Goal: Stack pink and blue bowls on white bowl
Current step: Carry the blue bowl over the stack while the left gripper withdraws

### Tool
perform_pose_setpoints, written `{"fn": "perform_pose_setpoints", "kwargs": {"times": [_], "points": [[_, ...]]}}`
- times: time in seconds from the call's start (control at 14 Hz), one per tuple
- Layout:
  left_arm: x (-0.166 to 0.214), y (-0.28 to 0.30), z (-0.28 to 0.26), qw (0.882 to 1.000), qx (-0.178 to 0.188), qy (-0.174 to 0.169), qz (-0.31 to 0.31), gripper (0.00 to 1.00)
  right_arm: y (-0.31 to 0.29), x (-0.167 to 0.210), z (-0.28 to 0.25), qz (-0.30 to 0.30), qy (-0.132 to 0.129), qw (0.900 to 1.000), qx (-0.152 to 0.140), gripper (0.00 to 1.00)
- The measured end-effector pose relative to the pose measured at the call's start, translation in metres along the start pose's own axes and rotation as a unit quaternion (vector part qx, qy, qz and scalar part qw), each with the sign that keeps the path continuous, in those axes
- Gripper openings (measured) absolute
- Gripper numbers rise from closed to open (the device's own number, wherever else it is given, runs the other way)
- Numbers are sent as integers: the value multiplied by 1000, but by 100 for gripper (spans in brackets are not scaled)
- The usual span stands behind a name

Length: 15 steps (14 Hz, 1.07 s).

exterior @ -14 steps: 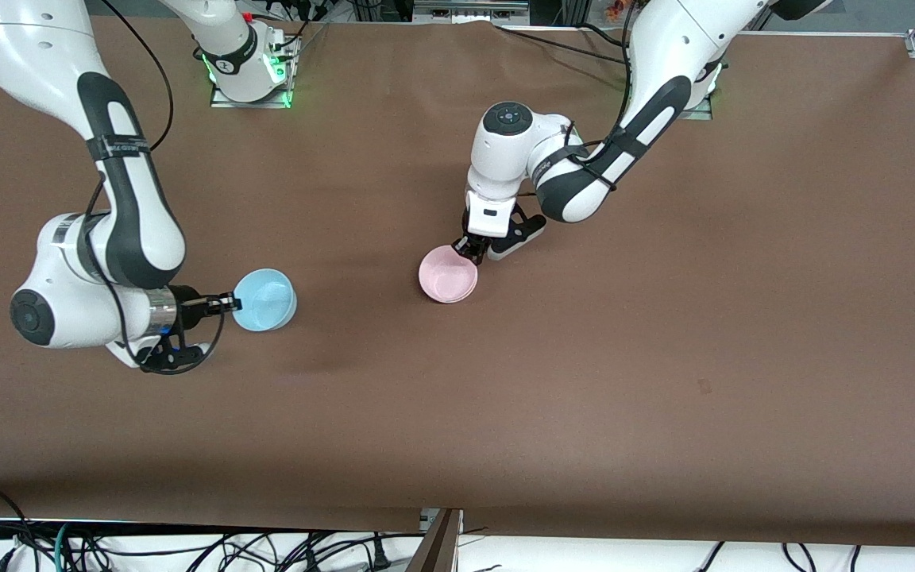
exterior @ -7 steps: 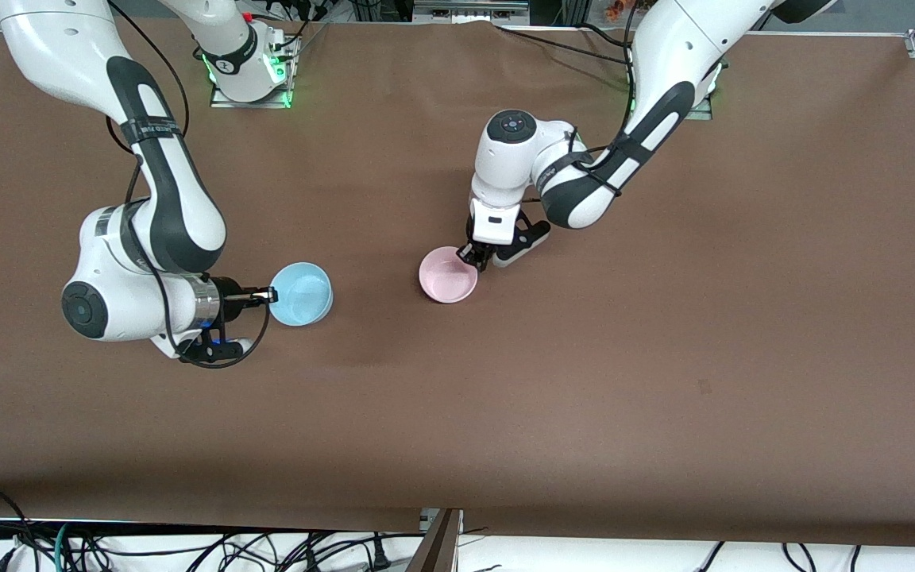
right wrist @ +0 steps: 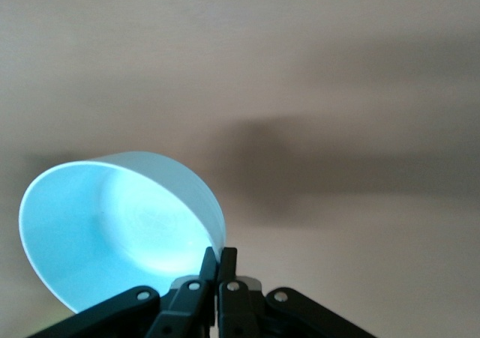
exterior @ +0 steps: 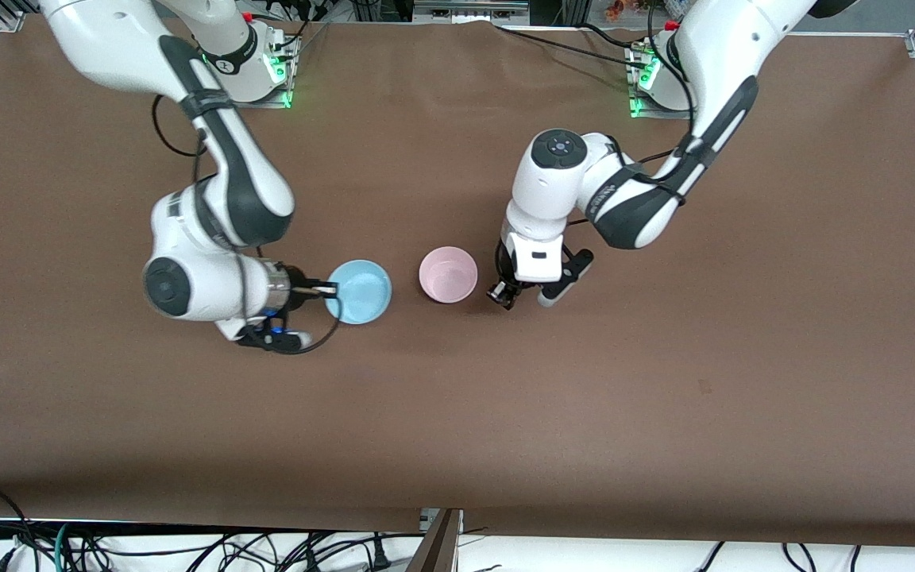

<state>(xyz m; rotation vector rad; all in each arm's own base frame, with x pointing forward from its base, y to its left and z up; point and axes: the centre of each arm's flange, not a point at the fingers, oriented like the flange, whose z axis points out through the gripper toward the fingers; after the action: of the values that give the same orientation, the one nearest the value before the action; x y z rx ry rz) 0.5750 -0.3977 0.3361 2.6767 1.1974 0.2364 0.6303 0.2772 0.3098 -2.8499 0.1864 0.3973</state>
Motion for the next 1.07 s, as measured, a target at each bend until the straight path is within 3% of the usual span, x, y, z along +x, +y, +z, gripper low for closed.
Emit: {"fn": "perform_pose_setpoints", "kwargs": {"times": [0.21, 0.43, 0.79, 1.07], "points": [[55, 20, -57, 999, 35, -20, 13, 1, -55, -25, 19, 26, 22, 999, 4, 2], [132, 16, -105, 997, 46, -47, 33, 1, -84, -40, 39, 31, 34, 999, 5, 2], [254, -32, -177, 990, 36, -68, 114, 1, -96, -48, 72, 24, 26, 999, -13, 2], [307, -78, -203, 977, 59, -76, 189, 4, -103, -54, 90, 17, 18, 999, -19, 2]]}}
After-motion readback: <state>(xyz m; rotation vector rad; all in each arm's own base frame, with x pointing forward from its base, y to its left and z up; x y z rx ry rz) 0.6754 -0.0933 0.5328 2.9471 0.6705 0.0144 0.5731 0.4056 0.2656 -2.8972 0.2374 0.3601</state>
